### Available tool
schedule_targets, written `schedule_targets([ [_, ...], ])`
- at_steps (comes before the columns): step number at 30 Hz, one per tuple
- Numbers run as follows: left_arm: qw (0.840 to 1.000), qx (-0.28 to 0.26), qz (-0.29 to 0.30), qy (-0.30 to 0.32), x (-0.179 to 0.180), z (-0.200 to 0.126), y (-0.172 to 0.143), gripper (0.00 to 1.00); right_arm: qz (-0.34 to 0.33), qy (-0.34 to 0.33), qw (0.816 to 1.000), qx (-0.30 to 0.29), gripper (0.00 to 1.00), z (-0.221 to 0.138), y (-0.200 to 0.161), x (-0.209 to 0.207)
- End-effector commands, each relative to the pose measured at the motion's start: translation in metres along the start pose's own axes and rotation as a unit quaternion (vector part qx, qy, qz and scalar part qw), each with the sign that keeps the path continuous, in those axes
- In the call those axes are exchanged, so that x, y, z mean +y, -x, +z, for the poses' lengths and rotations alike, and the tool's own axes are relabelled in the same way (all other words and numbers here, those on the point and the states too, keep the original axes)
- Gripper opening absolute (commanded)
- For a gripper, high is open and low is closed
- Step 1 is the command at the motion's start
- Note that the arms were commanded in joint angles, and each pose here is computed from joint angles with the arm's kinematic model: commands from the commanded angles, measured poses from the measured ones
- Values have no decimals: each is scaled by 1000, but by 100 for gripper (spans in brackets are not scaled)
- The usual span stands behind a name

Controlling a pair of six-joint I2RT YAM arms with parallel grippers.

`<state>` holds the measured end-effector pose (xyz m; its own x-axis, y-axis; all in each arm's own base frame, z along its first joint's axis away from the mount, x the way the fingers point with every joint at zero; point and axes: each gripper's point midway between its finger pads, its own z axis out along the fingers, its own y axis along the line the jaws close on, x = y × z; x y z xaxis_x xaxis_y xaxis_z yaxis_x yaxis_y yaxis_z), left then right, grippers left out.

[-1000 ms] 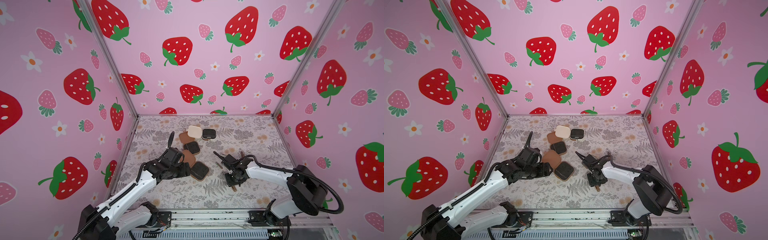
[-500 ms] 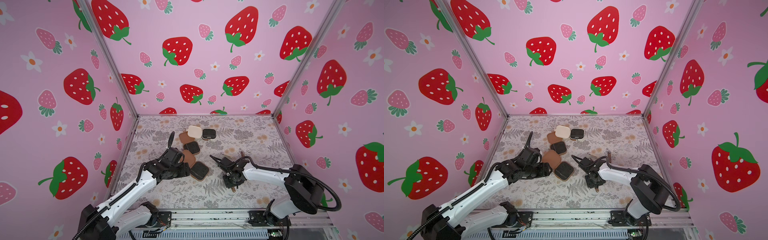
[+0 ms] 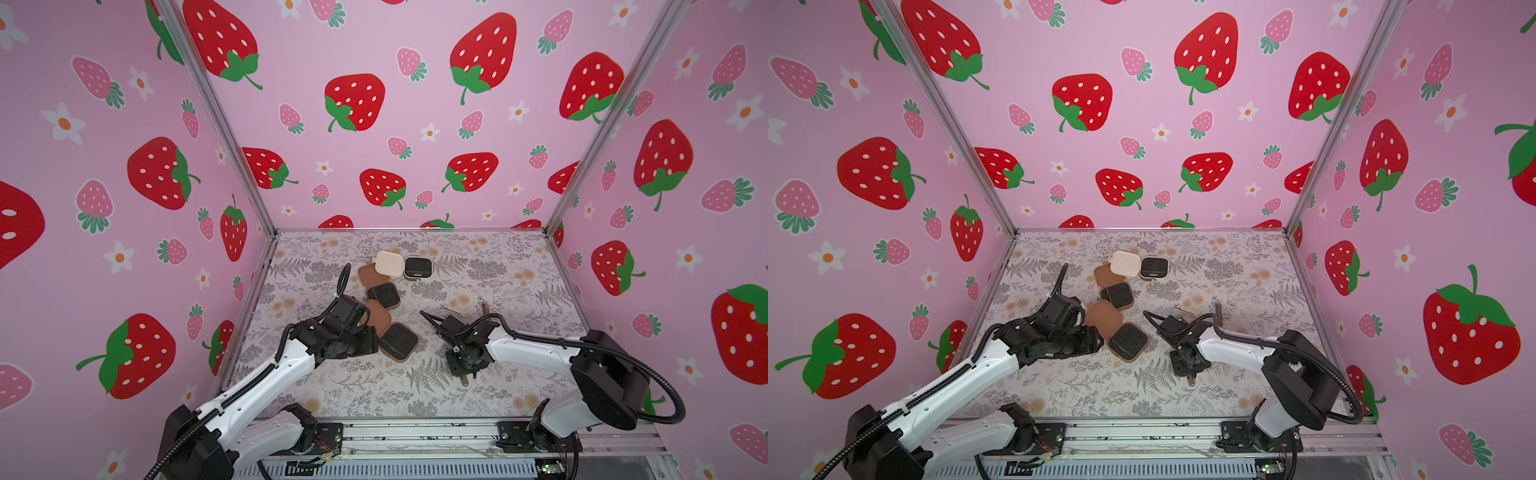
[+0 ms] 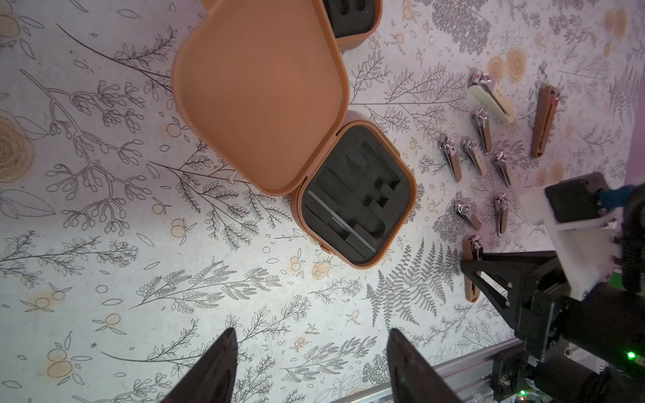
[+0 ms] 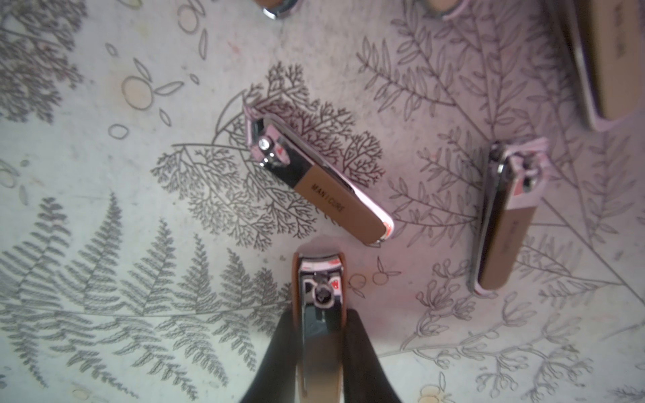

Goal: Organize nail clipper sets
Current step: Pick up the nail clipper from the center of the board.

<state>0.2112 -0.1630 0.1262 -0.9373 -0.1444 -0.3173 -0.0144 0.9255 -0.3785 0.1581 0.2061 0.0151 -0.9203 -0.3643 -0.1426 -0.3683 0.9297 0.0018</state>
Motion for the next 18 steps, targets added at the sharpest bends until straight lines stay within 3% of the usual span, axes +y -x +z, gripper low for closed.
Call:
schedule_targets([
  [1,1000,-6,-5,1,-3,-4,4,68,-25,-16,999,21,16,0,-13,-7],
  [7,1000,-16,-5,-5,-2,-4,4,68,-129,4,992,-17,15,-32,14,7],
  [18,999,-34,-20,-6,5,-5,1,66,-285,34,955,-73,15,-72,75,51],
])
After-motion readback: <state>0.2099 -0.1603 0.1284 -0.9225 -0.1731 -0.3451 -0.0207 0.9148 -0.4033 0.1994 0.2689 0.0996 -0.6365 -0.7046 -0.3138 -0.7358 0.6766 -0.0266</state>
